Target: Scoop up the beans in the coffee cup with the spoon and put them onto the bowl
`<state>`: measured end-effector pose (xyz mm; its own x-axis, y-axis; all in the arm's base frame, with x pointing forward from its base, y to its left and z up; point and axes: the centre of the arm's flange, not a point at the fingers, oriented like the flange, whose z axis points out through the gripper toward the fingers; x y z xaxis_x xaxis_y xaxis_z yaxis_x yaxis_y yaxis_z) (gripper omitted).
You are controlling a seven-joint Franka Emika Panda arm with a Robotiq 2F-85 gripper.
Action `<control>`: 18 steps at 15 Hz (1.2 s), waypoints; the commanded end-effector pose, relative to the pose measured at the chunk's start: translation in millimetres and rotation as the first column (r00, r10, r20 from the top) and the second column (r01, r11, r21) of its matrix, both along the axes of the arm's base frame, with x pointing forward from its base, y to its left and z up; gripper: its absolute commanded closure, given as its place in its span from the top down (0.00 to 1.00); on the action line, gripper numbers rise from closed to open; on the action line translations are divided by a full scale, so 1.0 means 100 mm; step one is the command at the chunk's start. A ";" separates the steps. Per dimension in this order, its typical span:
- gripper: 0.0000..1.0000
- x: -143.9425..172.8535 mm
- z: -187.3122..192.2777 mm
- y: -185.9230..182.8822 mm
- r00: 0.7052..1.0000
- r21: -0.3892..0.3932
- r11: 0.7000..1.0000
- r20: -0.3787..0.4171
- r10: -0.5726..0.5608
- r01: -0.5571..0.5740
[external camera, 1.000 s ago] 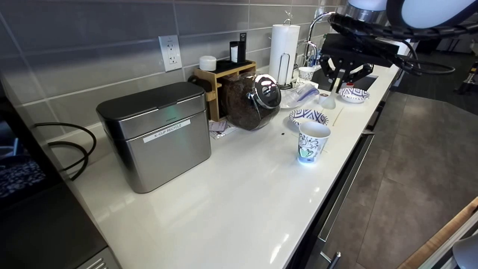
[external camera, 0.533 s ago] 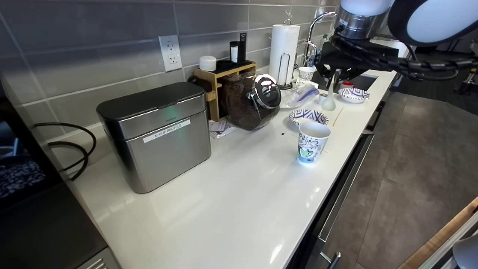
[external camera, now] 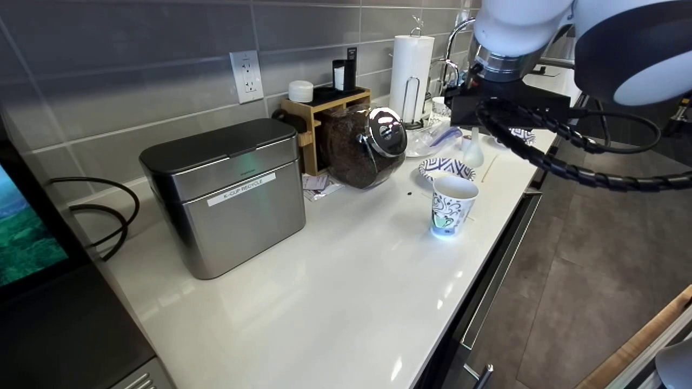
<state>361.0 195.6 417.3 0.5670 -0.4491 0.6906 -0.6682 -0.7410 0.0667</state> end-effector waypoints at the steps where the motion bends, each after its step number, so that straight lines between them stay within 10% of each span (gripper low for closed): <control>1: 0.03 -0.06 -0.18 0.11 0.997 -0.072 0.996 0.053 -0.053 0.056; 18: 0.03 -0.04 -0.71 0.34 0.979 -0.087 0.989 0.174 -0.106 0.123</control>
<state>352.8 215.7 361.3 0.3964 -0.4373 0.8073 -0.7491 -0.6624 0.0090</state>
